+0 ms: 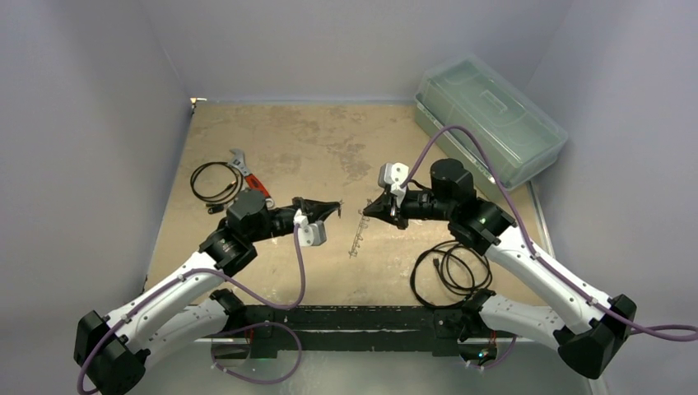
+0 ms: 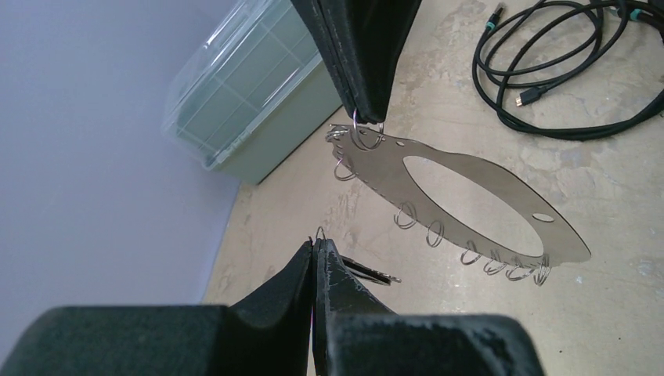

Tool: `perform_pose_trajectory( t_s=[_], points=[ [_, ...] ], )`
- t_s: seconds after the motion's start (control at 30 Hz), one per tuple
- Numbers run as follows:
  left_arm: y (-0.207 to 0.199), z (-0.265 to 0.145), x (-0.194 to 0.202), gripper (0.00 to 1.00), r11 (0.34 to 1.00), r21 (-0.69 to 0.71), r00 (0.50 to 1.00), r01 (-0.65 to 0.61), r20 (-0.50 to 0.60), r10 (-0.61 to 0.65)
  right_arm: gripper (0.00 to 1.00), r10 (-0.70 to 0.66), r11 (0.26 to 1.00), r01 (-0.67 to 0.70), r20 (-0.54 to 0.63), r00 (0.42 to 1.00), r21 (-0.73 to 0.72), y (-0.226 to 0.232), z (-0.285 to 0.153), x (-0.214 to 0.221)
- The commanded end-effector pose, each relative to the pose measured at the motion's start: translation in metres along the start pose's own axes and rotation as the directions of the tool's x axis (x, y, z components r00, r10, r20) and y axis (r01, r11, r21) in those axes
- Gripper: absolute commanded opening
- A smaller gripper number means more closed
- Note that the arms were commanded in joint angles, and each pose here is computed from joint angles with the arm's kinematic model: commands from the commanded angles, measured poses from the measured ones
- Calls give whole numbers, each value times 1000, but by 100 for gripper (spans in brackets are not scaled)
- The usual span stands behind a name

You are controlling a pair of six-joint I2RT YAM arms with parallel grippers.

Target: Put the keys on the keyring

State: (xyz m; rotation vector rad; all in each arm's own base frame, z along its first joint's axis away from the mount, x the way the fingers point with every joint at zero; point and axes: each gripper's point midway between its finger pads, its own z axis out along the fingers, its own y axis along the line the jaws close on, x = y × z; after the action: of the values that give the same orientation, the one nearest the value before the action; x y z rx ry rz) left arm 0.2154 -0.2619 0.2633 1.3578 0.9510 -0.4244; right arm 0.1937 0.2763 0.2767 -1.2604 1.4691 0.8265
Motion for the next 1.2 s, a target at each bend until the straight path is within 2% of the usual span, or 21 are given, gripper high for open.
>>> perform_pose_trajectory(
  t_s=[0.0,0.63,1.17],
  points=[
    [0,0,-15,0,997,18,994,-78,74,77,0,-50,997,53,69,996,-50,6,-3,-27],
    [-14,9,-26,0,994,102,987,-37,162,20,0,-31,991,39,59,998,-128,12,9,-24],
    [-19,10,-29,0,991,131,984,-28,180,4,0,-31,990,38,51,998,-133,9,16,-20]
  ],
)
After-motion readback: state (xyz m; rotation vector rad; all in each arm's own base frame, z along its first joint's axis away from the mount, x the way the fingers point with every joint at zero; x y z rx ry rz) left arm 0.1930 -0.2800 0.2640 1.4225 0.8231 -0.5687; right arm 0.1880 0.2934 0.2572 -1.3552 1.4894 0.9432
